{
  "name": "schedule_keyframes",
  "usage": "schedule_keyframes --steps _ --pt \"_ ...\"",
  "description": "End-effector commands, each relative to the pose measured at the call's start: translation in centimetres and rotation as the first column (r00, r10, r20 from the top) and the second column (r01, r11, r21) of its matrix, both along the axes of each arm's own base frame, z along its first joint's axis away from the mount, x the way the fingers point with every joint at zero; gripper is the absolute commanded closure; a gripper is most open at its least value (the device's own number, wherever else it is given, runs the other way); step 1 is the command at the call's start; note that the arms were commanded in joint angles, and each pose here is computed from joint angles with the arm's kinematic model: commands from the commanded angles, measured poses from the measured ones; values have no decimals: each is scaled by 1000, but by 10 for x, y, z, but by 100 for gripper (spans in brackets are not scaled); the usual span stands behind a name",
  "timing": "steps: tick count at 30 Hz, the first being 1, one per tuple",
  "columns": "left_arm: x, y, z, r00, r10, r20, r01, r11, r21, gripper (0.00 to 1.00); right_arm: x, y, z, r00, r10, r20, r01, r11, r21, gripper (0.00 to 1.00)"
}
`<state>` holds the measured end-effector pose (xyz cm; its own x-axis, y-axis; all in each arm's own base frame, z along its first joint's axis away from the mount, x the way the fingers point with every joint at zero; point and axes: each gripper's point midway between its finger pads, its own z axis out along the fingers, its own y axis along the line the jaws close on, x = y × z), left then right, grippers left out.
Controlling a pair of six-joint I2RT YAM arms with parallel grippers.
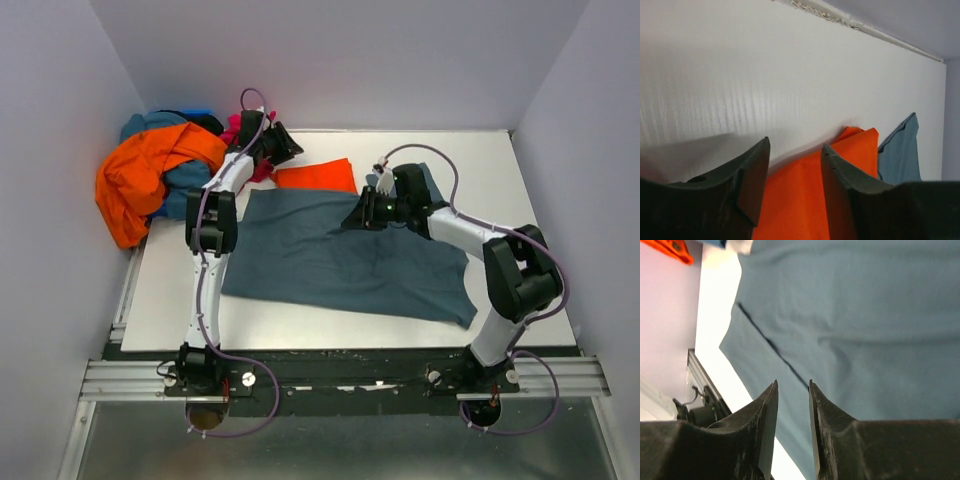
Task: Fold and stack the t-shirts
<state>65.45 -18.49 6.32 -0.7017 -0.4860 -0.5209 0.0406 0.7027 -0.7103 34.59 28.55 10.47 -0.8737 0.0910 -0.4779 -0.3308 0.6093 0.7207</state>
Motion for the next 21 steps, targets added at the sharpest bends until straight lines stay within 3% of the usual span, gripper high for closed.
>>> schedule_keyframes --steps 1,4,11,21 --pt "-16 15 84 994 -23 106 16 998 64 39 31 -15 11 998 -62 33 65 993 -102 60" --pt "-35 28 81 998 12 66 -19 994 105 34 53 -15 21 996 -76 55 81 990 -111 60" --pt "-81 64 50 988 153 -29 -142 958 248 34 66 -16 30 993 -88 76 96 990 -104 59" --pt "-83 69 9 975 197 -99 -164 948 272 36 61 -15 38 992 -85 95 92 993 -69 60"
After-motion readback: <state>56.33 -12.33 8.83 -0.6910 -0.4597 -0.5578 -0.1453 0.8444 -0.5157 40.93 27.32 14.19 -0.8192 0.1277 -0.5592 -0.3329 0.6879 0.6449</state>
